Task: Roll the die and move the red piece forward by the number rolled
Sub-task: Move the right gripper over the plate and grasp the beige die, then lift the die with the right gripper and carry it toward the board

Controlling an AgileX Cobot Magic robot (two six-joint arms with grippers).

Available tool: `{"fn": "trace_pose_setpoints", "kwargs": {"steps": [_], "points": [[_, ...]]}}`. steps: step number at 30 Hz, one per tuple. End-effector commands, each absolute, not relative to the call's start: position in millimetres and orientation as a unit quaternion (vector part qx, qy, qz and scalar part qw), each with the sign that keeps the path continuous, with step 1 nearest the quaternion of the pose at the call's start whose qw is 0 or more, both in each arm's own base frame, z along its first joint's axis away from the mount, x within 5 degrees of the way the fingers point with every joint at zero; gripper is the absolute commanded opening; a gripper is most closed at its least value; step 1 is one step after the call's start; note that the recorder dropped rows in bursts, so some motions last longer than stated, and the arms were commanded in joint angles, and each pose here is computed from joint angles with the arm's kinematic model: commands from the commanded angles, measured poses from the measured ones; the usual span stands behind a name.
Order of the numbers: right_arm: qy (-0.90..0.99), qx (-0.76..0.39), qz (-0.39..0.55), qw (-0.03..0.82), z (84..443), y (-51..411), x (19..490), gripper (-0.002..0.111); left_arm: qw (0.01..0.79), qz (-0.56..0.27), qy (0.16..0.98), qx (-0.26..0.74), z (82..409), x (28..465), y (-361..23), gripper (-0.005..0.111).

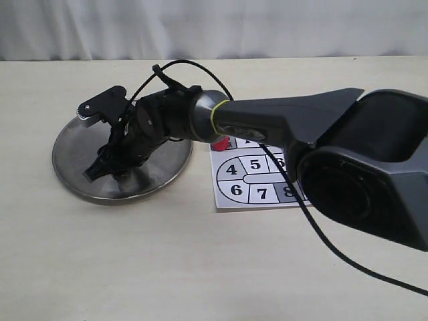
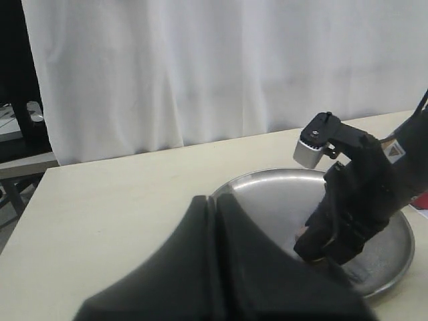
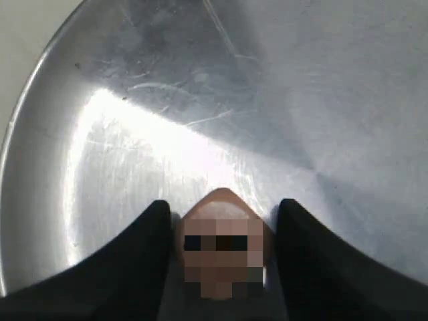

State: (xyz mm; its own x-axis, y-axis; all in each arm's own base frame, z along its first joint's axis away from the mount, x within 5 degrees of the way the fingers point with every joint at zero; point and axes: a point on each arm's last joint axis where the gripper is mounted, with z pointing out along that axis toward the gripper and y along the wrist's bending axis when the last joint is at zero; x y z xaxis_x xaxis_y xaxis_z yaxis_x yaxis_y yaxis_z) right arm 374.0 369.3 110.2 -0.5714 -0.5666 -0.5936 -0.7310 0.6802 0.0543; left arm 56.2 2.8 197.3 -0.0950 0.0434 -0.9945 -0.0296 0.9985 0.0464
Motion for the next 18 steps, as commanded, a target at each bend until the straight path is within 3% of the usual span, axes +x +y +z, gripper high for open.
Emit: {"fn": "trace_pose_setpoints", "kwargs": {"steps": [1,5,9,12,15,18], "points": [[0.867,-0.383,0.141,0.285,142.3,363.1,374.8,0.004,0.676,0.024,0.736,0.008,197.6,56.1,2.2,0.0],[0.872,-0.38,0.113,0.288,196.9,332.8,381.5,0.004,0.676,0.024,0.736,0.008,197.6,56.1,2.2,0.0],[0.893,-0.322,0.098,0.299,262.0,275.0,394.4,0.004,0.676,0.024,0.736,0.008,197.6,56.1,2.2,0.0],[0.91,-0.266,0.09,0.305,291.3,228.6,404.1,0.004,0.676,0.024,0.736,0.008,197.6,56.1,2.2,0.0],[0.927,-0.212,0.079,0.299,295.5,186.6,413.5,0.004,0.676,0.024,0.736,0.008,197.6,56.1,2.2,0.0],[0.945,-0.176,0.064,0.27,274.7,154.5,420.3,0.004,0.676,0.024,0.736,0.008,197.6,56.1,2.2,0.0]]}}
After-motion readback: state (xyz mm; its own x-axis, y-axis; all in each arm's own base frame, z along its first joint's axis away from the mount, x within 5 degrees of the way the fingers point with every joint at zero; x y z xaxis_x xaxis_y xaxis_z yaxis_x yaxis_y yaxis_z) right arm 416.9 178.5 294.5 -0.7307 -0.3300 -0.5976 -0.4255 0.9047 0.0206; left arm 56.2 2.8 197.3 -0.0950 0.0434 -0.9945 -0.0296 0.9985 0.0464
